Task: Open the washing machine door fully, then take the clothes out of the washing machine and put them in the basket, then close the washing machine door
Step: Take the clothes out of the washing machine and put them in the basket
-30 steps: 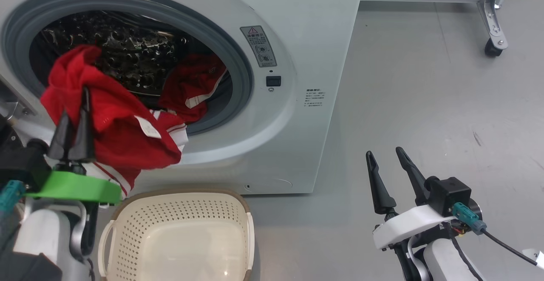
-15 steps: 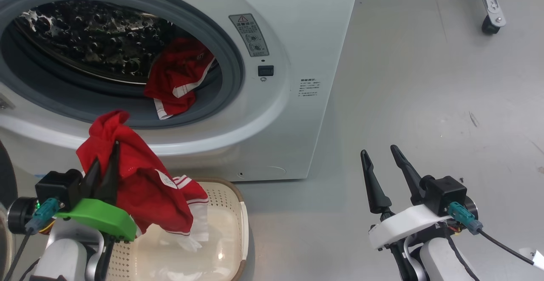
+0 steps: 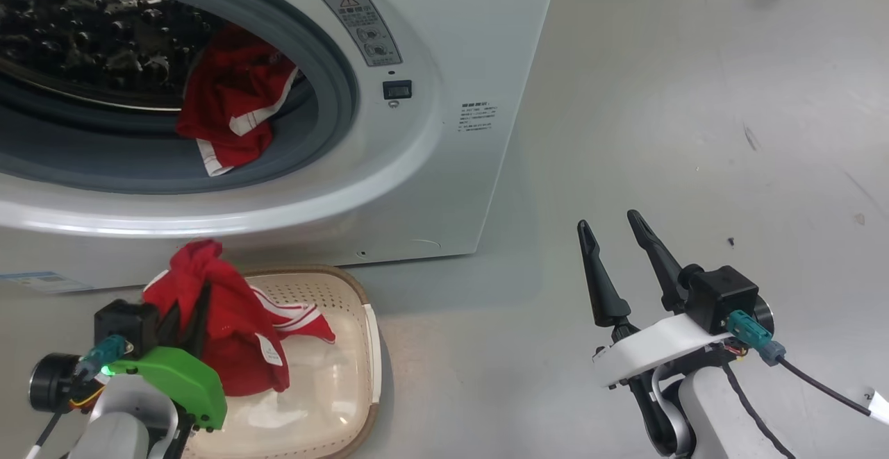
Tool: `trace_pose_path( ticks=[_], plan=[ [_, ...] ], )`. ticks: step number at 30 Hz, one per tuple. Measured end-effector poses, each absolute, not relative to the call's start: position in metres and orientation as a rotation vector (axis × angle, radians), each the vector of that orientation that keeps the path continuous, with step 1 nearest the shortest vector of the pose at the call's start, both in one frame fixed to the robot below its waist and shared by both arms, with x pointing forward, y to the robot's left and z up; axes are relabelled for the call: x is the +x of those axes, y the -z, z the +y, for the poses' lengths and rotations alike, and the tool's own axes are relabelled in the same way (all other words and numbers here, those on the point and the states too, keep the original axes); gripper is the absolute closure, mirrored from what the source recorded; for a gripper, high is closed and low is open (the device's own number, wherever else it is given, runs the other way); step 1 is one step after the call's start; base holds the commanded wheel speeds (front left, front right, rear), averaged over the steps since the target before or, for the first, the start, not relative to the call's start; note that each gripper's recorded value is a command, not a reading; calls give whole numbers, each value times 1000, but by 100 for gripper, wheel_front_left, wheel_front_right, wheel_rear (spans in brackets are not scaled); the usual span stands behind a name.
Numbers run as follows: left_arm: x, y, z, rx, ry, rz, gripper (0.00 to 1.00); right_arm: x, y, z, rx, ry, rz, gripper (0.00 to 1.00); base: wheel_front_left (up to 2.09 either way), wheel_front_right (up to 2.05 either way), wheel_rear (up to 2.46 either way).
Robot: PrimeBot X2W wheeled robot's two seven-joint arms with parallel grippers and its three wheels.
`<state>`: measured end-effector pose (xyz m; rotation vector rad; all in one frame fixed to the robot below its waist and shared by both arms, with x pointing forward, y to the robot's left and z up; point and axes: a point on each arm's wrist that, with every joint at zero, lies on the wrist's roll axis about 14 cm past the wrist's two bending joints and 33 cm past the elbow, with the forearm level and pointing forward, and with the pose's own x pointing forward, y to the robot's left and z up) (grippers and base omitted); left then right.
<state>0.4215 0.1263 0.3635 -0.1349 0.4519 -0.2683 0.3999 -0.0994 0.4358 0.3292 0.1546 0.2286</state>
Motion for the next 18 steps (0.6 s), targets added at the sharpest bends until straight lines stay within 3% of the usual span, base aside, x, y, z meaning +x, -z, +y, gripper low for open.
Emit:
trace_pose_path(
  ticks=[18],
  plan=[
    [411, -265, 101, -89, 350, 762, 100, 412, -407, -121, 312, -157, 218, 0, 0, 0, 0]
  ],
)
